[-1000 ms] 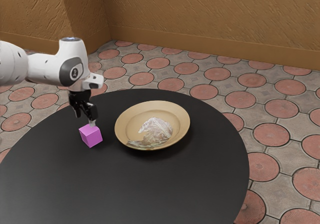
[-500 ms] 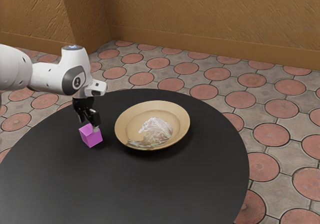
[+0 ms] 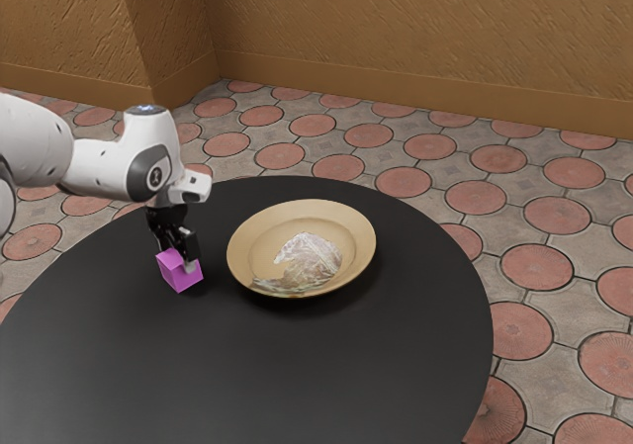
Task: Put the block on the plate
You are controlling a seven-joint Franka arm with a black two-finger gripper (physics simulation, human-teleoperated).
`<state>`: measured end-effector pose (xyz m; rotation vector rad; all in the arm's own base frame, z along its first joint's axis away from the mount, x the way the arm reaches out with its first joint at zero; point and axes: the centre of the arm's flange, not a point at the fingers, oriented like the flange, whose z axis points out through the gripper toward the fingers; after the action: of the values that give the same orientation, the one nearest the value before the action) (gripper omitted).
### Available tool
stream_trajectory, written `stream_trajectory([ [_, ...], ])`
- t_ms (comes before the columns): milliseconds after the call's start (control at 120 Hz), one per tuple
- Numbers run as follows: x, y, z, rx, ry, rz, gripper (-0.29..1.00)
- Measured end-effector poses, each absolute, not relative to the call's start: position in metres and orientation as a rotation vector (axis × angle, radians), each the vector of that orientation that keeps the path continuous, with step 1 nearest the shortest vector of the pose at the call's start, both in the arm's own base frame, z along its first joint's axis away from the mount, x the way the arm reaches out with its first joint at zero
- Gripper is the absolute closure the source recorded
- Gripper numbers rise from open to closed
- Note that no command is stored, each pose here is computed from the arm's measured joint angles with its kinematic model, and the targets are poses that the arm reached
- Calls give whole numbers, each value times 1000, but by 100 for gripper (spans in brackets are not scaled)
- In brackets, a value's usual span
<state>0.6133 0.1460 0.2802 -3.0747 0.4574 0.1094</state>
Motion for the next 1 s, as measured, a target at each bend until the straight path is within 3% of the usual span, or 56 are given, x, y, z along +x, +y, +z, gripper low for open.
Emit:
stream_trajectory([
  [467,613,150,261,-3074,466,126,0],
  [733,614,149,260,-3072,468,121,20],
  [1000,615,147,265,-3064,473,107,25],
])
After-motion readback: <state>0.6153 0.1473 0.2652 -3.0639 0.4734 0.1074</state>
